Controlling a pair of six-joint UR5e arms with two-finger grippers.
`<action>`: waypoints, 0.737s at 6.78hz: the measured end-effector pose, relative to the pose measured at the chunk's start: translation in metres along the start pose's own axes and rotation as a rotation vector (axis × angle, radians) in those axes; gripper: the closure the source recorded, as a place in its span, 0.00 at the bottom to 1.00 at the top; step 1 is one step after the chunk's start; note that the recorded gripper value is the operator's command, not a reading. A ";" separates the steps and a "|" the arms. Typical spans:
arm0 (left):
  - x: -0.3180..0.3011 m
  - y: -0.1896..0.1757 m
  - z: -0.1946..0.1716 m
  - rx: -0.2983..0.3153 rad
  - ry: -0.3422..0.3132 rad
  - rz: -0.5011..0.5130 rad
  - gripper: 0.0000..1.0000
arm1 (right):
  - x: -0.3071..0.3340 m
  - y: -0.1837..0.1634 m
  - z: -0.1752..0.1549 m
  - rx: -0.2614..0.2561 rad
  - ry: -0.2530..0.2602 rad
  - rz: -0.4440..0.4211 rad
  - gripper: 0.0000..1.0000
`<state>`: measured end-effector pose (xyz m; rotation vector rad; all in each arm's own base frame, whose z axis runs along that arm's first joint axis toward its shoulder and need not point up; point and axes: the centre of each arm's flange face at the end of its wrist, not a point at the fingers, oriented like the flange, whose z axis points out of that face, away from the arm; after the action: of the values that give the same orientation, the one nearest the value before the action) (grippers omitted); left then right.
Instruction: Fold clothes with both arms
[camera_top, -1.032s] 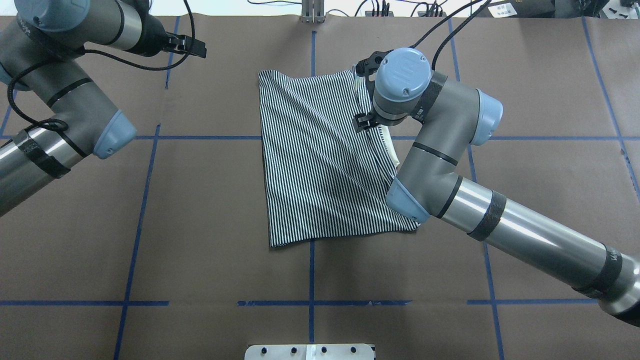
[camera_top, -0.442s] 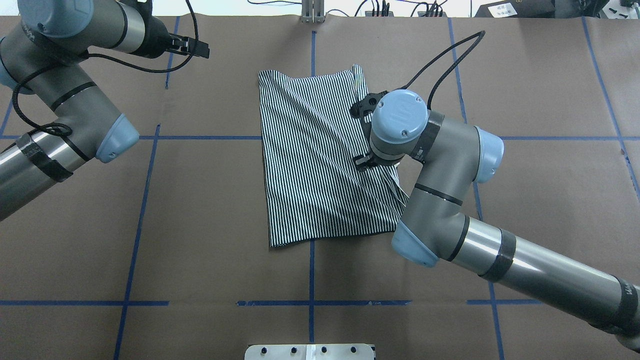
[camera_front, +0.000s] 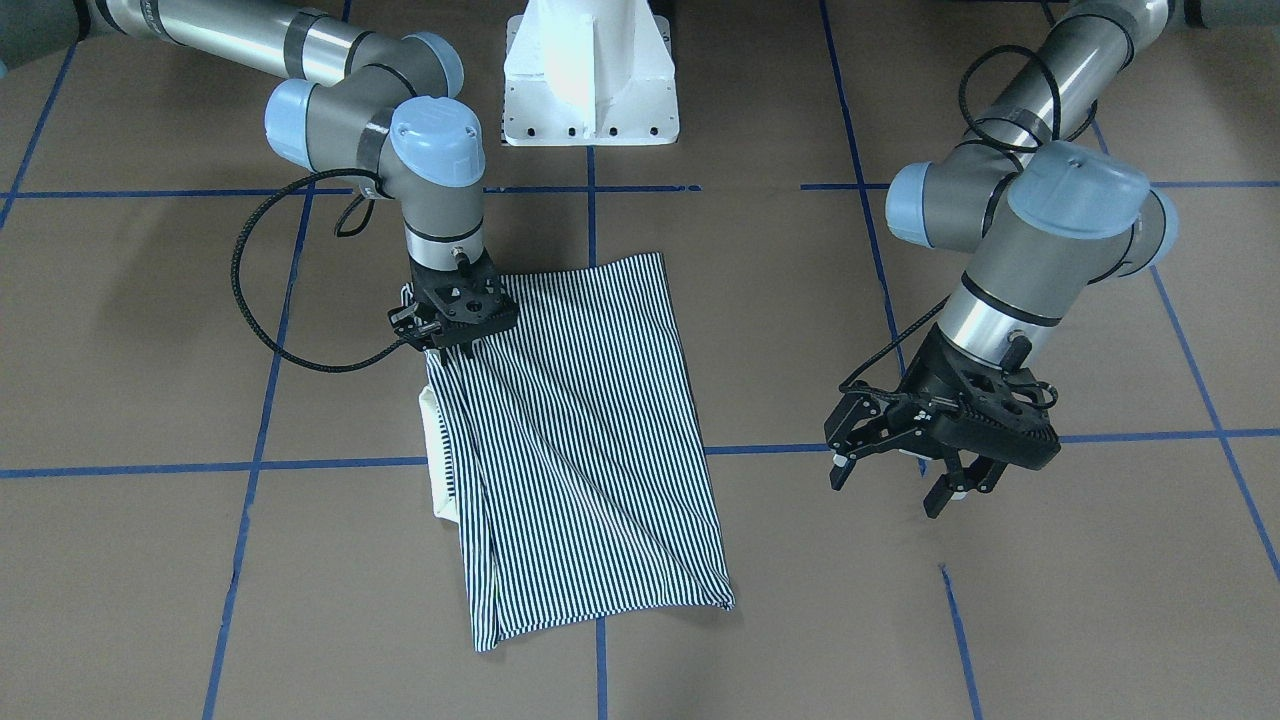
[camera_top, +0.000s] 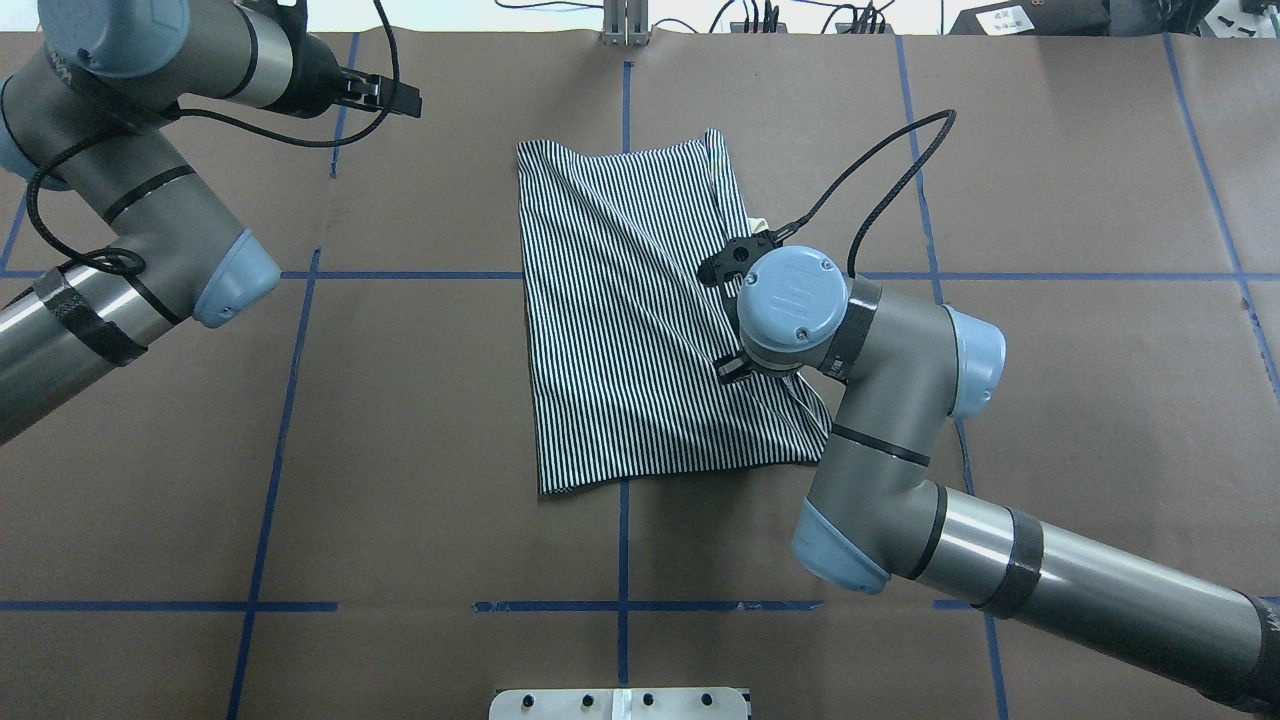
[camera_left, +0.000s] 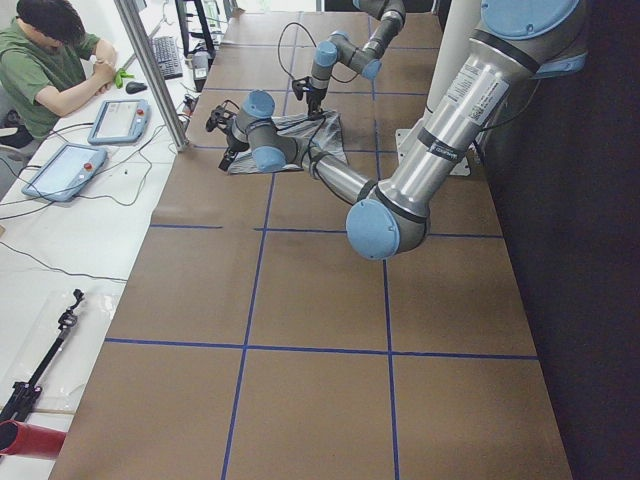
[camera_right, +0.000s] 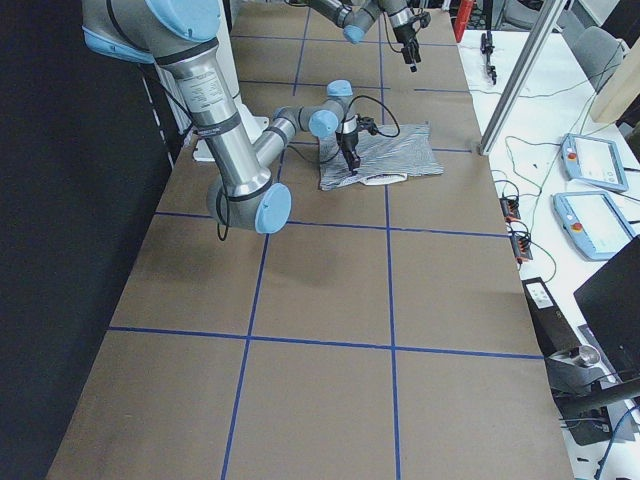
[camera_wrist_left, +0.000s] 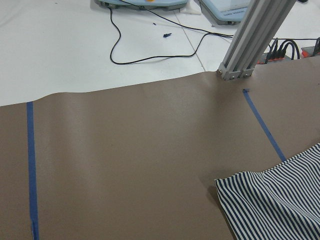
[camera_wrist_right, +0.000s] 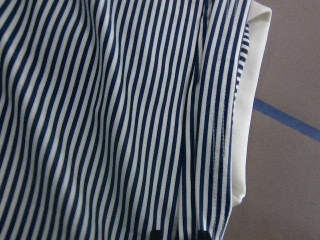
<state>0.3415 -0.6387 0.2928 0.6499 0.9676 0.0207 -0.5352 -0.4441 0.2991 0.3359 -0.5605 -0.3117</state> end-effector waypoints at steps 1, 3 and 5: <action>0.001 0.000 0.000 0.000 0.001 0.000 0.00 | 0.000 0.004 0.004 0.000 0.018 -0.008 0.74; 0.001 0.000 0.000 -0.001 0.002 0.000 0.00 | 0.001 0.010 0.007 0.003 0.035 -0.019 1.00; 0.001 0.001 0.001 -0.004 0.003 0.000 0.00 | 0.005 0.005 0.000 0.018 0.032 -0.013 1.00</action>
<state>0.3425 -0.6380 0.2929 0.6460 0.9699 0.0237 -0.5306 -0.4415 0.3030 0.3618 -0.5299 -0.3138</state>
